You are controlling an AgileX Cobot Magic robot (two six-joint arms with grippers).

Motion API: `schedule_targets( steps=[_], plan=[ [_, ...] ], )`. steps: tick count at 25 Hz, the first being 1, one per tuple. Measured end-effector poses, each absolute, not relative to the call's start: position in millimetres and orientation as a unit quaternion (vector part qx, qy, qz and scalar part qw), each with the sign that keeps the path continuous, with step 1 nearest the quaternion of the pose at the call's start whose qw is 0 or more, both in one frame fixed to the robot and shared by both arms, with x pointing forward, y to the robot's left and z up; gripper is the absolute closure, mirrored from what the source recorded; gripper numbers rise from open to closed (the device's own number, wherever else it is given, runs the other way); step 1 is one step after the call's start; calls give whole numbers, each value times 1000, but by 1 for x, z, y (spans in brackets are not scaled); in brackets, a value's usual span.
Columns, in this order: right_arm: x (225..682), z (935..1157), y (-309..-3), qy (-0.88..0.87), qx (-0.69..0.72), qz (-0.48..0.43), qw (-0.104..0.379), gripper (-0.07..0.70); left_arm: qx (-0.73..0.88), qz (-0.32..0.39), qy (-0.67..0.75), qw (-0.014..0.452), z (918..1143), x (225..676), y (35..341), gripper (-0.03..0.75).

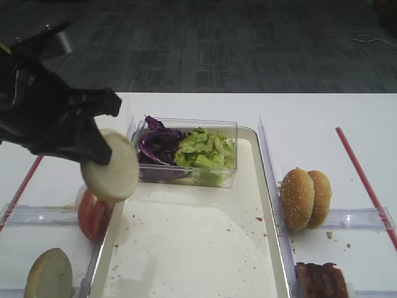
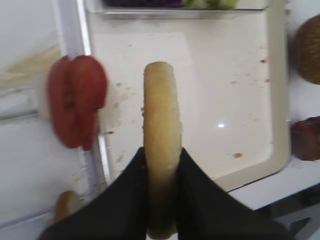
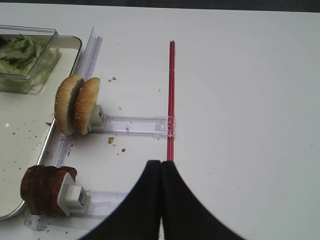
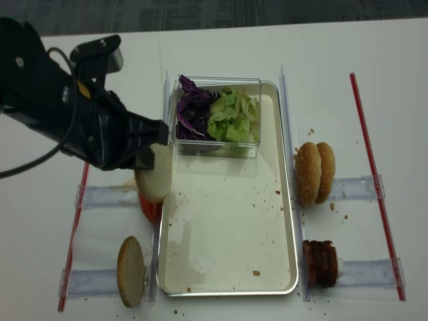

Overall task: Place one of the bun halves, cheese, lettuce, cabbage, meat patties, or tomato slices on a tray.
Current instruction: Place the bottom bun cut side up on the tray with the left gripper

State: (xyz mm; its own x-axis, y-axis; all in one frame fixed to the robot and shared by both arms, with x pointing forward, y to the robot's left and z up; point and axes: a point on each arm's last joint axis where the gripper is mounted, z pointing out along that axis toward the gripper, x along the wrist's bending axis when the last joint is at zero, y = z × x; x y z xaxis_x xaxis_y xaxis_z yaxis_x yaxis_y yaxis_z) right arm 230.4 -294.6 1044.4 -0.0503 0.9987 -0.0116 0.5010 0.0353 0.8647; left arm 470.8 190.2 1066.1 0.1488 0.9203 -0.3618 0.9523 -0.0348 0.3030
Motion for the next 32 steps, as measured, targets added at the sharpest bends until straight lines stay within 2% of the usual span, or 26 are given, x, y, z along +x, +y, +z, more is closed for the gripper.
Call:
schedule_targets(
  steps=[10, 13, 18, 32],
  plan=[
    [230, 1044, -295, 630, 595, 358, 347, 316, 707, -166, 564, 393, 1088, 465, 158, 606],
    [230, 1044, -295, 630, 595, 358, 347, 316, 702, -180, 551, 415, 1092, 465, 154, 606],
    [230, 1044, -295, 630, 595, 358, 347, 316, 703, -193, 551, 407, 1084, 470, 151, 606],
    [230, 1044, -295, 630, 595, 358, 347, 316, 714, -242, 576, 316, 1011, 505, 138, 606]
  ],
)
